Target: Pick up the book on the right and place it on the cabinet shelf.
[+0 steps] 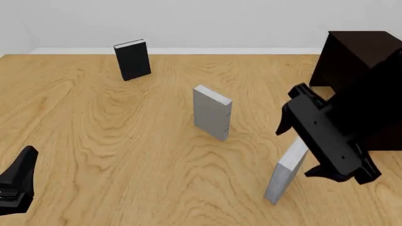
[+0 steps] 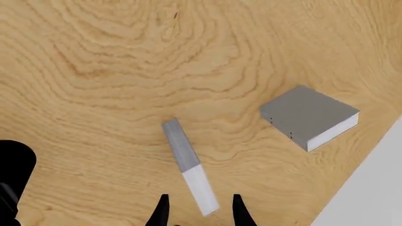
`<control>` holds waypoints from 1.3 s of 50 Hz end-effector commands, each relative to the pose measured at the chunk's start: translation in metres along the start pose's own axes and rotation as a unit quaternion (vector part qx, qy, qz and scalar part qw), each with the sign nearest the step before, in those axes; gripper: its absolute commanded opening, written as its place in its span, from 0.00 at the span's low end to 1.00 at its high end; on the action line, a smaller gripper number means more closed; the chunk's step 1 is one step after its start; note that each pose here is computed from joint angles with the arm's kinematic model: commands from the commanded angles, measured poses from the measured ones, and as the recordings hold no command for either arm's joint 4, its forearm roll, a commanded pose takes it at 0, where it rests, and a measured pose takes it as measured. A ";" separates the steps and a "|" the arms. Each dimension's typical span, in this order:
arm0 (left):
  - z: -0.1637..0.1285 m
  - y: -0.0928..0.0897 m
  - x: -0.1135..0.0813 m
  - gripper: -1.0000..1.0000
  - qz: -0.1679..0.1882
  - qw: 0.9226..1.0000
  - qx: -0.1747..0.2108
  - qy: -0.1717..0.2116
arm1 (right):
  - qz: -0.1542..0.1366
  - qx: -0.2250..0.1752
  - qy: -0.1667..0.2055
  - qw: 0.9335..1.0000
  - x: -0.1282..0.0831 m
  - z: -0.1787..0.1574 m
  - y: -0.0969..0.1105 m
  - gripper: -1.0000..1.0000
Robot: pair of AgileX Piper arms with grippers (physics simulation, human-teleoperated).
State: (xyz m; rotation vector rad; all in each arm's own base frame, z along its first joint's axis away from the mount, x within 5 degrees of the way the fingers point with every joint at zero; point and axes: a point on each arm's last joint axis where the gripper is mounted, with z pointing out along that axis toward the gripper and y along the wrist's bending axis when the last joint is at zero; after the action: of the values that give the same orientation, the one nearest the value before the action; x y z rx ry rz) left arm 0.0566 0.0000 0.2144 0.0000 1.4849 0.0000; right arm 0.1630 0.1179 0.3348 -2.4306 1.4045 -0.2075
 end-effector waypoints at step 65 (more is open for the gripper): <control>0.000 0.000 0.000 1.00 0.000 1.000 0.000 0.000 | 0.042 -0.074 0.011 0.996 0.002 0.037 0.006 1.00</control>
State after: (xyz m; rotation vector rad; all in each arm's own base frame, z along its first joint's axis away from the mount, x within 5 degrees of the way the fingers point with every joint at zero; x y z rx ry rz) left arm 0.0566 0.0000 0.2144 0.0000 1.4849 0.0000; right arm 0.1672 0.1269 0.3012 -2.4806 1.5673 -0.1132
